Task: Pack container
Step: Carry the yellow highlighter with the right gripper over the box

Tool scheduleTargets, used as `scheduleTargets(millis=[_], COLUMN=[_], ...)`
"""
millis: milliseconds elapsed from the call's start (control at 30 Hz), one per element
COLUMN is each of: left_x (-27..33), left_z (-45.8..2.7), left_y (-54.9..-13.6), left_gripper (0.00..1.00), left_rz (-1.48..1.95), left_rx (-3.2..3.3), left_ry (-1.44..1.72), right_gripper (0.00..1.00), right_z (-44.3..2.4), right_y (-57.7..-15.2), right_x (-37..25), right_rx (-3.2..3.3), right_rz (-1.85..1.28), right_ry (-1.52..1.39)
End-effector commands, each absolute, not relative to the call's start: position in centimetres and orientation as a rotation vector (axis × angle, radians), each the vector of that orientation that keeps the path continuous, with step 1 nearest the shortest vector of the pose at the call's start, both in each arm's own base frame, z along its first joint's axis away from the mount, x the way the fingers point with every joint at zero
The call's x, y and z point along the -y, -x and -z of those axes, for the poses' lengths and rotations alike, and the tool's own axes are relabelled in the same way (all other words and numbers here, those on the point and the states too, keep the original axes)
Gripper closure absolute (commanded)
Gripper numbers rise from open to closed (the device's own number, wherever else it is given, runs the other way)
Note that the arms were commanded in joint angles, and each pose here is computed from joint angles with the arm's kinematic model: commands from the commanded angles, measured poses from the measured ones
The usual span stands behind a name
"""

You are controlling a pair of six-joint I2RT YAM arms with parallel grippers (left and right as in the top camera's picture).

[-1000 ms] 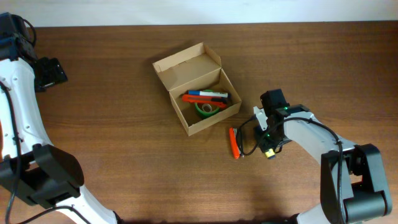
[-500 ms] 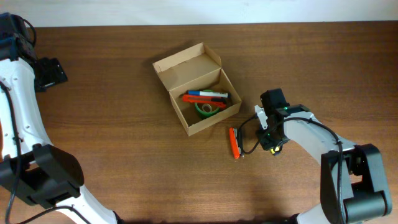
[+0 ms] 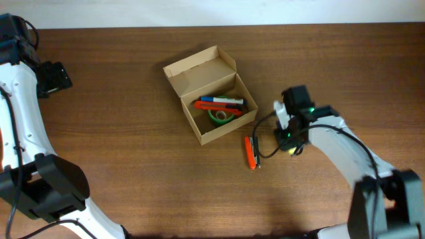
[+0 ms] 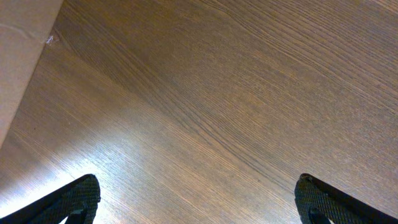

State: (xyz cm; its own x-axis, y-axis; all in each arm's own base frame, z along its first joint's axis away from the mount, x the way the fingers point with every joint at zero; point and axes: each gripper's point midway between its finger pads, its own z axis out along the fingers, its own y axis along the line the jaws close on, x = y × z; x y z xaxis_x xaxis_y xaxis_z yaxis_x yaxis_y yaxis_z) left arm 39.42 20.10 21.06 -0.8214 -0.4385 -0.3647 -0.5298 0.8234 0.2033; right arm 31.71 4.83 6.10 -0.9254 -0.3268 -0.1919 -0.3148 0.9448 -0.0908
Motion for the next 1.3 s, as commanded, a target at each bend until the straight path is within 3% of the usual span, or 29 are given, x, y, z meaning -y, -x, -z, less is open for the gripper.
scheduleTargets(millis=[0, 233, 367, 500, 667, 933, 1267], left_x=[-20.0, -20.0, -20.0, -20.0, -20.0, -20.0, -20.0], left_z=[-22.0, -22.0, -22.0, -22.0, -22.0, -22.0, -22.0], left_y=[-39.1, -39.1, -39.1, -39.1, -39.1, -39.1, -39.1], left_gripper=[0.0, 0.0, 0.0, 0.0, 0.0, 0.0, 0.0], left_rz=[-0.438, -0.438, -0.438, -0.438, -0.438, -0.438, -0.438], left_rx=[-2.69, -2.69, -2.689, -2.69, -2.69, -2.69, -2.69], left_ry=[0.719, 0.719, 0.719, 0.719, 0.719, 0.719, 0.719], right_gripper=[0.96, 0.96, 0.97, 0.97, 0.96, 0.97, 0.96], right_z=[-11.6, -20.9, -26.4, -28.7, -27.6, -23.2, -16.1], right_y=[-34.1, -37.9, -39.6, -39.7, -39.2, -36.8, -38.0], right_x=[-5.5, -6.3, -6.9, -9.2, -12.3, -18.8, -20.1], right_rx=[-2.777, -2.585, -2.427, -2.328, -2.267, -2.004, -2.036], right_rz=[0.053, 0.065, 0.104, 0.009, -0.032, -0.011, 0.125], right_ry=[0.437, 0.492, 0.674, 0.886, 1.122, 1.766, 2.022])
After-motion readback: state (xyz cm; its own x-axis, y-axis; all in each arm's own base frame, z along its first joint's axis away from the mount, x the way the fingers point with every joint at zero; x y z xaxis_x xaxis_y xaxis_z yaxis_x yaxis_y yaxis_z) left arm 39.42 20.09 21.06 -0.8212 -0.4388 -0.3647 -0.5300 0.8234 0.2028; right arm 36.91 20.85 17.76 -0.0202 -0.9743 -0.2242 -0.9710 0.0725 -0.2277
